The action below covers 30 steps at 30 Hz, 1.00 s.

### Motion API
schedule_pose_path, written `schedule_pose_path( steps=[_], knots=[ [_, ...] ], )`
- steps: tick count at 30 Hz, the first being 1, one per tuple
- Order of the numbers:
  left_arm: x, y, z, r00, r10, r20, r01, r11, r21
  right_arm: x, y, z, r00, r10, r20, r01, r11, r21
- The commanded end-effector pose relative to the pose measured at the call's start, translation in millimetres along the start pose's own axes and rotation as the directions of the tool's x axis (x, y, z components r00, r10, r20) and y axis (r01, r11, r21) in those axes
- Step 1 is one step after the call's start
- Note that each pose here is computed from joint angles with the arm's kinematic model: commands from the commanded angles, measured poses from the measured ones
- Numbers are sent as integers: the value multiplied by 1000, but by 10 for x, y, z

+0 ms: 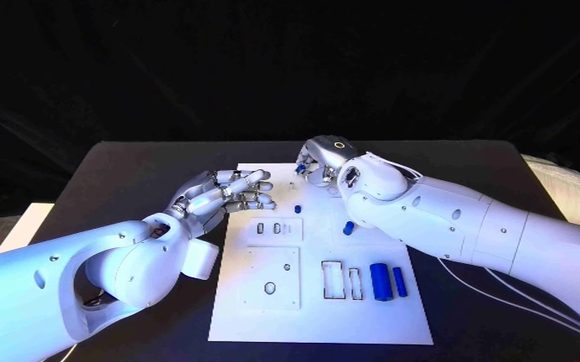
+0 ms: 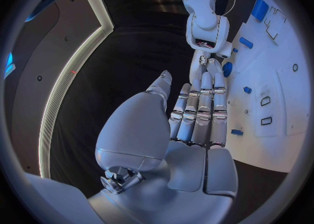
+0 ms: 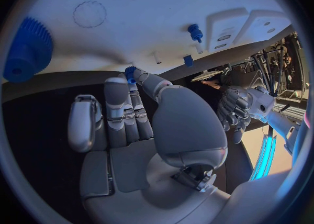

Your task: Assemble the parts on the task board

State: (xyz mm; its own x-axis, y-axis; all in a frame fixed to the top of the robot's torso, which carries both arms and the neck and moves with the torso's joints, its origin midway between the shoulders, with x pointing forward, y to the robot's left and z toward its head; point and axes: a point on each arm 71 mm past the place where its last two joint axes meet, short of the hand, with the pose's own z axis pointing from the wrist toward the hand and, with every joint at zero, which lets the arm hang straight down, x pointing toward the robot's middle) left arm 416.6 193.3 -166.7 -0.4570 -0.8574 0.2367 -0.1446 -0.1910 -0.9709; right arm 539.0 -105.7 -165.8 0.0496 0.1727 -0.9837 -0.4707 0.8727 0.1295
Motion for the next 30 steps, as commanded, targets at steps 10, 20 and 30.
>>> schedule_pose_path(
  steps=[10,20,30],
  knots=[
    [45,-6,14,1000,-14,-28,14,1000,4,17,88,56,1000,-12,-9,12,1000,-9],
    [22,-3,22,1000,-13,-25,13,1000,3,21,135,55,1000,-6,-18,5,1000,-23],
    [11,-1,25,1000,-13,-23,13,1000,2,46,88,74,999,-14,-36,14,1000,-1]
  ],
)
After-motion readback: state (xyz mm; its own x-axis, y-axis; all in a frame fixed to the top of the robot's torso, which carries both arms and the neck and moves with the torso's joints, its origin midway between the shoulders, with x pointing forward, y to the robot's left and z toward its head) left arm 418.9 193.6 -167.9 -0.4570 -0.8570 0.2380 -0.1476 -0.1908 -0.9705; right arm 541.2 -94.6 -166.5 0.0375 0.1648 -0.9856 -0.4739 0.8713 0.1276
